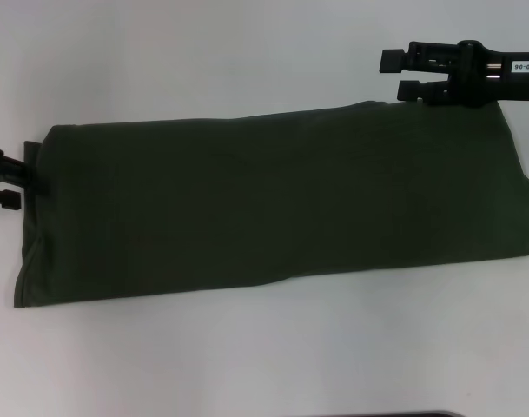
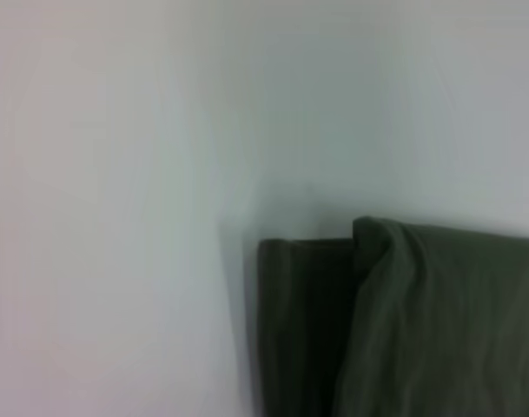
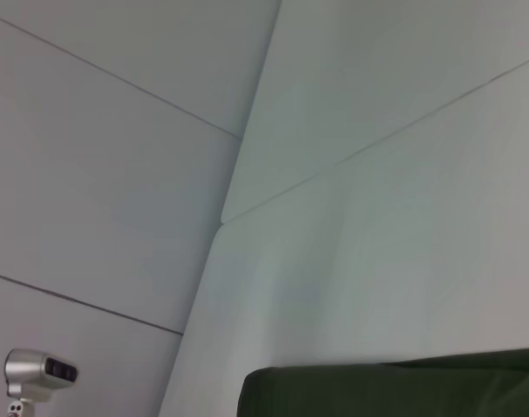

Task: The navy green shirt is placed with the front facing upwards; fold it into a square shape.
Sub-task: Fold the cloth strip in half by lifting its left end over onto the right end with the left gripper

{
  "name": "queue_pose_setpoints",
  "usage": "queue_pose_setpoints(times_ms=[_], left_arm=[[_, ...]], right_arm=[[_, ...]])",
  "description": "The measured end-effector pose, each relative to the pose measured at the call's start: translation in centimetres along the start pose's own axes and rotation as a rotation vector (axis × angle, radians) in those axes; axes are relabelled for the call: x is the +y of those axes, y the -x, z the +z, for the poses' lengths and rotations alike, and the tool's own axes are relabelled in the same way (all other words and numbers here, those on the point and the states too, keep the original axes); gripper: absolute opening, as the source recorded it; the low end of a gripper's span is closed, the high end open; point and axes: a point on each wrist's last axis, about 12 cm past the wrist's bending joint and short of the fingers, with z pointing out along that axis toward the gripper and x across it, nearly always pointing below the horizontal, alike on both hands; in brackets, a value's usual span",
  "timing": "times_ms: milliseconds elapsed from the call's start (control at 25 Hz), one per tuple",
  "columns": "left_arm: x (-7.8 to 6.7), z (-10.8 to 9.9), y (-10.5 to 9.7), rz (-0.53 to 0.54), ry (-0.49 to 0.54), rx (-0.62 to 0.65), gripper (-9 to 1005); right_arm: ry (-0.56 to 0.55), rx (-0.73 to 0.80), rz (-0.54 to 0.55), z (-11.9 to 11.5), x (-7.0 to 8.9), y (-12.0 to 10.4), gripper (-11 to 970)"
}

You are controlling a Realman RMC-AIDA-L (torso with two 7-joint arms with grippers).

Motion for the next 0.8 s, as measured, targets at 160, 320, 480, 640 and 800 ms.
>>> queue_pose_setpoints(times_ms=[160, 320, 480, 640, 800], left_arm=[[0.0, -0.7, -0.3, -0.016, -0.013, 0.031, 550], [0.2, -0.6, -0.6, -0.051, 0.009, 0.051, 549], [0.2, -0.3, -0.8, -0.071, 0.018, 0.062, 551], [0.1, 0.2, -0.7, -0.075, 0.04, 0.06, 550], [0.1, 0.6, -0.7, -0.072, 0.054, 0.058, 551]], right_arm=[[0.0, 0.003, -0.003, 0.0, 0.1, 0.0, 941], [0.0, 0.003, -0.006, 0.0, 0.1, 0.1, 940], [-0.002, 0.001, -0.008, -0.1, 0.1, 0.2, 940], [-0.003, 0.0, -0.012, -0.1, 0.2, 0.3, 940], [-0.003, -0.001, -0.013, -0.1, 0.2, 0.3, 940]])
